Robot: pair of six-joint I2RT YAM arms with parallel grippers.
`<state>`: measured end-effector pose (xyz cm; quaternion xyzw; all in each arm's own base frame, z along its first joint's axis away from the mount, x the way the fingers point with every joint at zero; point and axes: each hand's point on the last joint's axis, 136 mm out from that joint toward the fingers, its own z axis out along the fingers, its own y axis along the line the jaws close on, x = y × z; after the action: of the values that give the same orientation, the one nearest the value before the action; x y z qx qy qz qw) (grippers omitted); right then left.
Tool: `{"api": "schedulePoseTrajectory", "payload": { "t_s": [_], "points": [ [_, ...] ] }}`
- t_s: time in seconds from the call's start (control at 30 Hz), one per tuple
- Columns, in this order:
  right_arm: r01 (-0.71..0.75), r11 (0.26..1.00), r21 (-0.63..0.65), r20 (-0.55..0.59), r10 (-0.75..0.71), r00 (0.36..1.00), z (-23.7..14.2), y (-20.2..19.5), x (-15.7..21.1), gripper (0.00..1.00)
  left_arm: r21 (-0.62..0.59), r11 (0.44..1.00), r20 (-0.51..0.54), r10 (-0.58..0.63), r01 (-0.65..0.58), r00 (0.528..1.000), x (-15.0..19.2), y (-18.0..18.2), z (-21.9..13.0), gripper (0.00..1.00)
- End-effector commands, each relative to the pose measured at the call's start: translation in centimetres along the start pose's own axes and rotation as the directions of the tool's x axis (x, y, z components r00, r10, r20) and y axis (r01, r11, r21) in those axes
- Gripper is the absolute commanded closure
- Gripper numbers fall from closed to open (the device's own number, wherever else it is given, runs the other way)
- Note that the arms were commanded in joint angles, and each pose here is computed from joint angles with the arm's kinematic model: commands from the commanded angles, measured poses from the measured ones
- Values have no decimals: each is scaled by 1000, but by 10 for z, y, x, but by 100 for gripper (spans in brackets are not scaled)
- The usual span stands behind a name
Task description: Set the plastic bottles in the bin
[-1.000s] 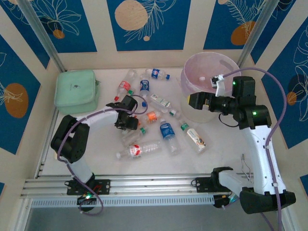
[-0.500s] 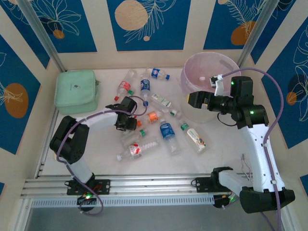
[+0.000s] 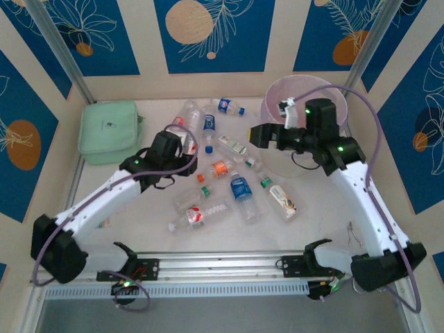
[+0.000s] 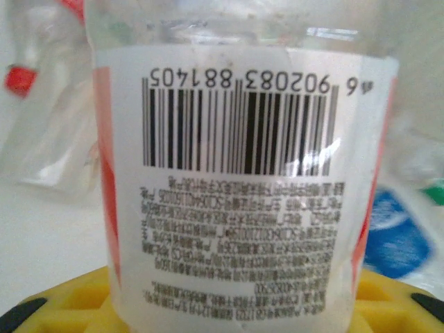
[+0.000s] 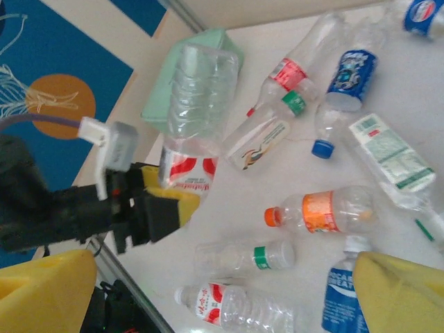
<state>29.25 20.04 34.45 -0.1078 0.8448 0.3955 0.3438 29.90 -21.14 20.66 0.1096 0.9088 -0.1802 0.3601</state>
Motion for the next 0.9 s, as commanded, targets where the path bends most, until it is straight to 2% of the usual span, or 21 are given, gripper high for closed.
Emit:
{"api": "schedulePoseTrajectory", "payload": {
  "t_s": [0.0, 0.1, 0.27, 0.37, 0.5, 0.63, 0.77, 0.87],
  "points": [
    [41, 998, -38, 31, -40, 999, 11, 22, -19, 4, 200, 980, 91, -14, -4, 996, -3, -46, -15, 55],
    [27, 995, -95, -27, -30, 999, 32, 31, -18, 1, 312, 949, 147, -12, -35, 989, 1, -73, -26, 56],
    [-23, 987, -158, -121, 3, 993, 61, 31, -11, 1, 399, 913, 157, 27, -89, 987, 14, -101, -32, 56],
    [-62, 982, -180, -196, 26, 980, 76, 29, -3, 1, 413, 907, 140, 32, -88, 990, 17, -108, -30, 56],
    [-63, 981, -182, -218, 23, 976, 83, 27, 4, 0, 411, 906, 131, 48, -98, 990, 18, -113, -27, 56],
    [-79, 976, -202, -232, 31, 972, 84, 27, 10, 15, 409, 908, 120, 43, -88, 992, 20, -114, -23, 56],
    [-66, 983, -173, -219, 27, 975, 80, 23, 12, 32, 356, 934, 105, 5, -43, 994, 19, -103, -22, 56],
    [-66, 983, -173, -219, 27, 975, 79, 23, 13, 38, 371, 928, 117, -9, -35, 993, 17, -105, -26, 54]
  ]
}}
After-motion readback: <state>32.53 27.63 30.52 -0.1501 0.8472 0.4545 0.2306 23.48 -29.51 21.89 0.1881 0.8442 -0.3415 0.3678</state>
